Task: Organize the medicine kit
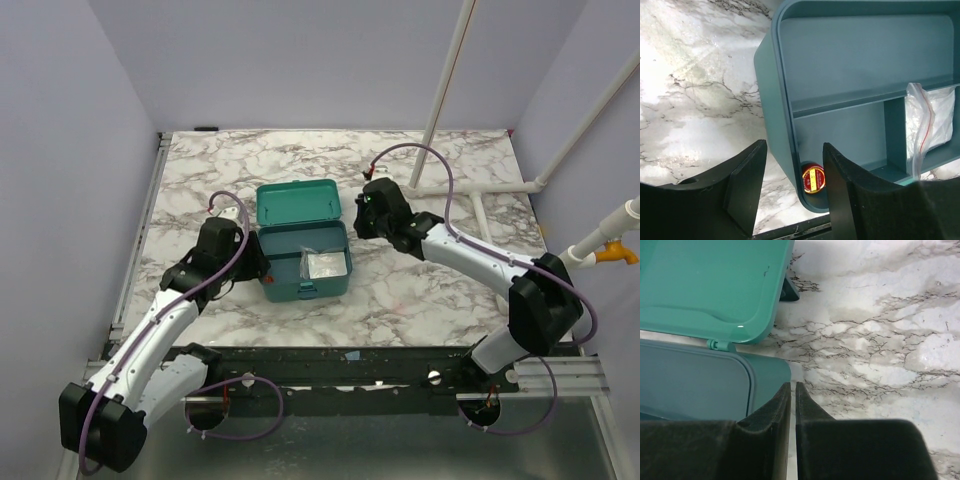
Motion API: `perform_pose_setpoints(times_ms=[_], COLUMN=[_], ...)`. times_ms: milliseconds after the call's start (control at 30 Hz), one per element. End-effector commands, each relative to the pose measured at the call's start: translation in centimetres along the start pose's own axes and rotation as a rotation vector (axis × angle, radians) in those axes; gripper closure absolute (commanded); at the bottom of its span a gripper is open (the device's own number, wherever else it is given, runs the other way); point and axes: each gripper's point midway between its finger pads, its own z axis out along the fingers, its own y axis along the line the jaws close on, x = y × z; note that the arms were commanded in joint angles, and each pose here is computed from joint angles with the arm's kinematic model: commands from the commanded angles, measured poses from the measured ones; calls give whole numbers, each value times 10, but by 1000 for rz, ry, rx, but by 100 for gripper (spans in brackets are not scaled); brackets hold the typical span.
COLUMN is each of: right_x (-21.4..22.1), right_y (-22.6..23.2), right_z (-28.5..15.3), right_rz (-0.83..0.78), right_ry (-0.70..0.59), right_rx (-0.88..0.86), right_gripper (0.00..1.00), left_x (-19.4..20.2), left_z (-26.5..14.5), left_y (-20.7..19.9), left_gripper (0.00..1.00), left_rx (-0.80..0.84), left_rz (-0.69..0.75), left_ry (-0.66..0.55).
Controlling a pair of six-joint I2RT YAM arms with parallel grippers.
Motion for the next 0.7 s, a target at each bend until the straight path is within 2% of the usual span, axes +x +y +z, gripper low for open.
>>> perform_pose_setpoints(times_ms=[0, 233, 400, 533, 667], right_x=[-13, -15, -20, -14, -5], right_y=[7, -3, -15, -28, -50], right_z=[9, 21, 27, 32, 36], right_rz=[53, 154, 207, 248, 327], right_ry=[-19, -9, -23, -14, -5], right_rx=[-38, -53, -33, -27, -4], right_gripper=[88, 86, 83, 82, 81], left_x=[7, 7, 6, 5, 5], left_z=[3, 9, 13, 15, 16], left_y=[-1, 0, 2, 2, 1], left_gripper=[54, 78, 87, 99, 100], left_rx=[11, -6, -22, -39, -69], left_rz=[17, 23, 29, 56, 114], left_ry=[38, 60, 69, 85, 105])
